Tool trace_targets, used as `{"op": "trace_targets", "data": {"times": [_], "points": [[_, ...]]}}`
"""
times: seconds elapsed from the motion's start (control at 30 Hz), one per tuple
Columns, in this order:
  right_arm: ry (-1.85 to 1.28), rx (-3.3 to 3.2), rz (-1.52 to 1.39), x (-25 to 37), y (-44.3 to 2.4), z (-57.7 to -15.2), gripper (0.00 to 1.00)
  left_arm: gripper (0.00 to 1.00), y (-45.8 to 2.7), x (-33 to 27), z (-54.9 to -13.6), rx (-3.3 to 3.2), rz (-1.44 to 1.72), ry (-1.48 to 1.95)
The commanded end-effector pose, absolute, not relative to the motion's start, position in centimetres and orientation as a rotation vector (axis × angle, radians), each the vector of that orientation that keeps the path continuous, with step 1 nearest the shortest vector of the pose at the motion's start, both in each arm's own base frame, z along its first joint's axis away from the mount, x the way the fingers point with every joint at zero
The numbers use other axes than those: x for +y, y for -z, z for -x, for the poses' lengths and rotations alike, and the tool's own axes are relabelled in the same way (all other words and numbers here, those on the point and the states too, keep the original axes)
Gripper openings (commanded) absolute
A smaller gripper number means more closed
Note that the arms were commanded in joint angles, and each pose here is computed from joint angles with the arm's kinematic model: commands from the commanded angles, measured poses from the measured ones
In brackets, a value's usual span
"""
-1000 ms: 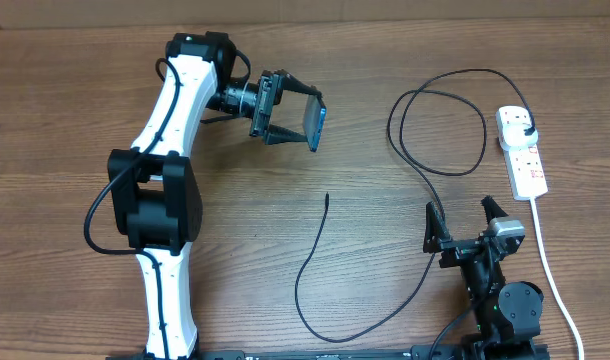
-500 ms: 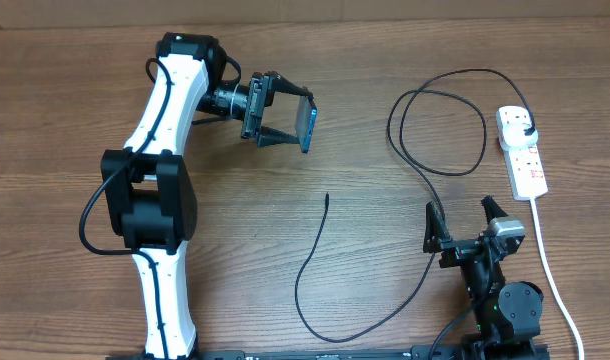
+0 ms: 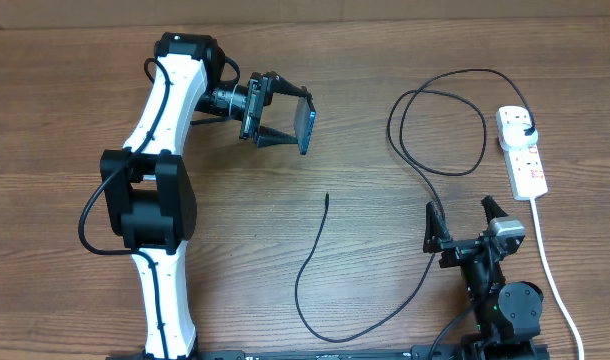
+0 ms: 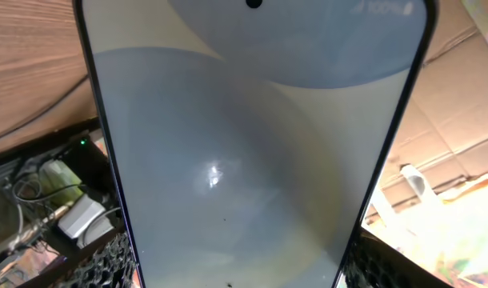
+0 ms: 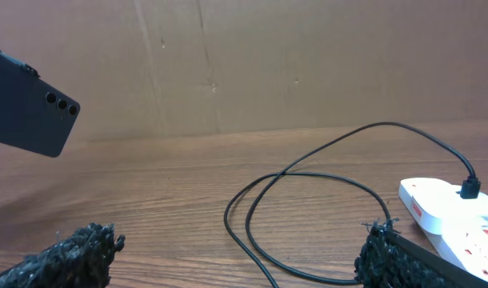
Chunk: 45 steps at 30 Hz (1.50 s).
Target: Plug charger to phone and switch on socket
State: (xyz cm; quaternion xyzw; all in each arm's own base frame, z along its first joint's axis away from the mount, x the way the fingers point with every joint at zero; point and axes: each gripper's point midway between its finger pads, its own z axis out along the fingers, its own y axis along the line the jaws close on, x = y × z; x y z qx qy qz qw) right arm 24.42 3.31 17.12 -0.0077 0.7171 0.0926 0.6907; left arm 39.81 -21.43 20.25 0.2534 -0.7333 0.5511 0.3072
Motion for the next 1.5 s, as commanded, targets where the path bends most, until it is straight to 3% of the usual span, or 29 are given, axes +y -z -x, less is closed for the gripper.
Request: {"op": "trace_targets", "data": {"times": [0.0, 0.73, 0.93, 1.47], "points": [[-0.200, 1.600, 0.016, 3.3, -16.9, -24.4, 1.00, 0.04, -20.3, -21.2, -40.0, -1.998, -0.640, -1.459], [-0.204, 1.597, 0.013, 3.3, -17.0, -24.4, 1.00, 0.04, -18.7, -20.7, -39.6, -2.101, -0.621, -1.371], [-0.335, 1.555, 0.145, 6.0, -18.3, -23.7, 1.00, 0.04, -18.7, -20.7, -39.6, -2.100, -0.621, -1.372], [-0.327, 1.594, 0.054, 4.5, -30.7, -20.1, 1.00, 0.04, -18.7, -20.6, -39.3, -2.087, -0.634, -1.355]]}}
